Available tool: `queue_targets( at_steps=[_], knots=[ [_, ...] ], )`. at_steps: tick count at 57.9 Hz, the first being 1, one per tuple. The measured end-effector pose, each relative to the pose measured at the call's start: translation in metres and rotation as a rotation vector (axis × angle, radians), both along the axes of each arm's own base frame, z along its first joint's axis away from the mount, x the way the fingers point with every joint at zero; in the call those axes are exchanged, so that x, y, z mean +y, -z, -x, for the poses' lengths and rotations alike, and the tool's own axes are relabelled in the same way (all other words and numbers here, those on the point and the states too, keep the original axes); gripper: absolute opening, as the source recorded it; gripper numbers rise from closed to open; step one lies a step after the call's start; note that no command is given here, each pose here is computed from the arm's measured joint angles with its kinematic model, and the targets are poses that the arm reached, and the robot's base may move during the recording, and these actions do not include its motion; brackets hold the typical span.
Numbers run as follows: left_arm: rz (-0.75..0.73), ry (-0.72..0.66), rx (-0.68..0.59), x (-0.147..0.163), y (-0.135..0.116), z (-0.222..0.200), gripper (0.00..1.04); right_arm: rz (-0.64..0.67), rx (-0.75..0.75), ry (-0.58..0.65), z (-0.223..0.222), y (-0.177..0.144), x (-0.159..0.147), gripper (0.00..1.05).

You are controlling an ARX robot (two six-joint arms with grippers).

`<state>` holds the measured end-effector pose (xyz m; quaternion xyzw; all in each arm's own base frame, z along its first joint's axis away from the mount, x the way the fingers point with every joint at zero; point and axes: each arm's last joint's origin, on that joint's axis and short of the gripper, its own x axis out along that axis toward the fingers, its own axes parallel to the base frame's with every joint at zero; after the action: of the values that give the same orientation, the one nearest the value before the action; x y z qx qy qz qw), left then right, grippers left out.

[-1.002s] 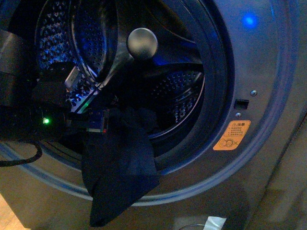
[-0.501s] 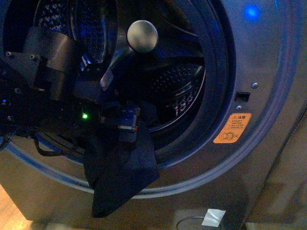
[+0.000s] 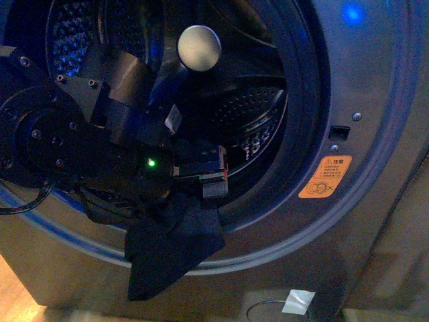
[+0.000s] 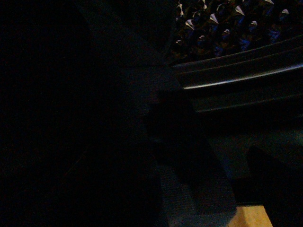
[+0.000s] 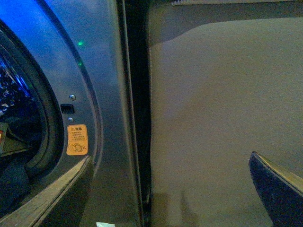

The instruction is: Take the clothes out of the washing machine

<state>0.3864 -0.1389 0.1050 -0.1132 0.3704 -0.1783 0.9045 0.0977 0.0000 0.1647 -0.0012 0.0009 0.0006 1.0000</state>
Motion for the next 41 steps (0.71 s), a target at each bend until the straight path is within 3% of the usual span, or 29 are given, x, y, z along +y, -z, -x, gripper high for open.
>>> queue_targets(
  at_steps=[13,41],
  knots=[
    [0.024,0.006,0.014,-0.008,0.0,0.003,0.98,0.0,0.0,0.0,0.0,0.0,0.0,0.97],
    [-0.212,-0.008,-0.02,0.001,0.012,0.002,0.98,0.0,0.0,0.0,0.0,0.0,0.0,0.97]
  ],
)
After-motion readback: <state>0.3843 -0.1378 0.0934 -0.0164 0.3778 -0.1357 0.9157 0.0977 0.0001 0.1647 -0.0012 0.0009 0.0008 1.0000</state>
